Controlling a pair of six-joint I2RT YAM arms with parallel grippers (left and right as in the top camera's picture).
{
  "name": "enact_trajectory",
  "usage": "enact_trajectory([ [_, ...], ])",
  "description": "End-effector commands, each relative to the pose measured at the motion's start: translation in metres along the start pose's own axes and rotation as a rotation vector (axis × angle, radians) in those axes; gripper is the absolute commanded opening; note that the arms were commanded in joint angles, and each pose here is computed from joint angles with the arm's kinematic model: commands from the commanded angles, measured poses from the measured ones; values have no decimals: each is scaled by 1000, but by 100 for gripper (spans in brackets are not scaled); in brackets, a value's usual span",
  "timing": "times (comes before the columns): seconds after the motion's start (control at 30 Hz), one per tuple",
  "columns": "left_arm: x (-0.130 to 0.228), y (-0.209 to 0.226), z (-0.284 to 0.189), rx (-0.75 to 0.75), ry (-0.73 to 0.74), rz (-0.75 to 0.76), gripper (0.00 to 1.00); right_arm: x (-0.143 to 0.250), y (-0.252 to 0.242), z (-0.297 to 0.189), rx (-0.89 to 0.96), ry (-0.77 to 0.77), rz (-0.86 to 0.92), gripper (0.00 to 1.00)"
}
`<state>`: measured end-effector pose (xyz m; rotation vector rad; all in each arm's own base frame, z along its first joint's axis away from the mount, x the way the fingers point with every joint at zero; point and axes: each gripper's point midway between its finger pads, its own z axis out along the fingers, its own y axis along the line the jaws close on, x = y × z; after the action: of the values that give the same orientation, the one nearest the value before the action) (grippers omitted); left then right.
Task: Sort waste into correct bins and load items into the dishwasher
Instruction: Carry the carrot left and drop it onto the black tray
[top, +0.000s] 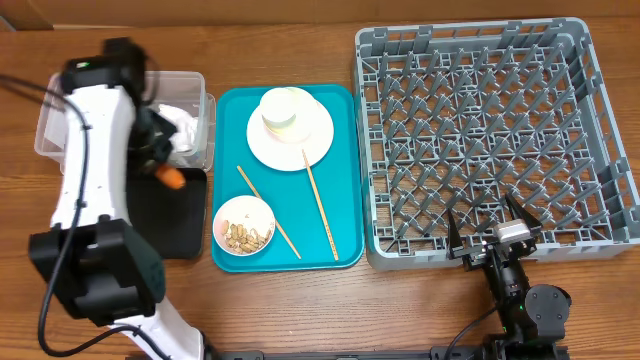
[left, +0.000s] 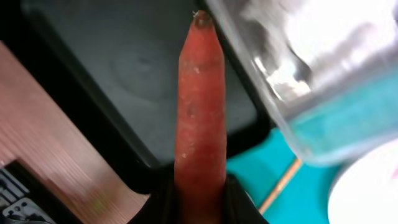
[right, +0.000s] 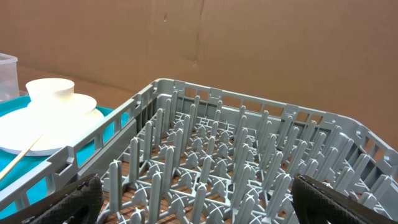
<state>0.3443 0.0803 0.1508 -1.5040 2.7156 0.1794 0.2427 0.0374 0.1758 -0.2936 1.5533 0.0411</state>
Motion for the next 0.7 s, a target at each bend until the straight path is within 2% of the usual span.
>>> enact_trajectory([
  [0.0, -16, 16, 1, 4, 10, -50, 4, 2, 0, 0, 2, -2, 7, 100],
  [0.23, -27, 35, 31, 16, 59, -140, 9, 2, 0, 0, 2, -2, 7, 100],
  [0.47, -27, 19, 87, 172, 123, -216, 8, 2, 0, 0, 2, -2, 7, 100],
  [0.67, -27, 16, 97, 210, 135, -238, 5, 2, 0, 0, 2, -2, 7, 100],
])
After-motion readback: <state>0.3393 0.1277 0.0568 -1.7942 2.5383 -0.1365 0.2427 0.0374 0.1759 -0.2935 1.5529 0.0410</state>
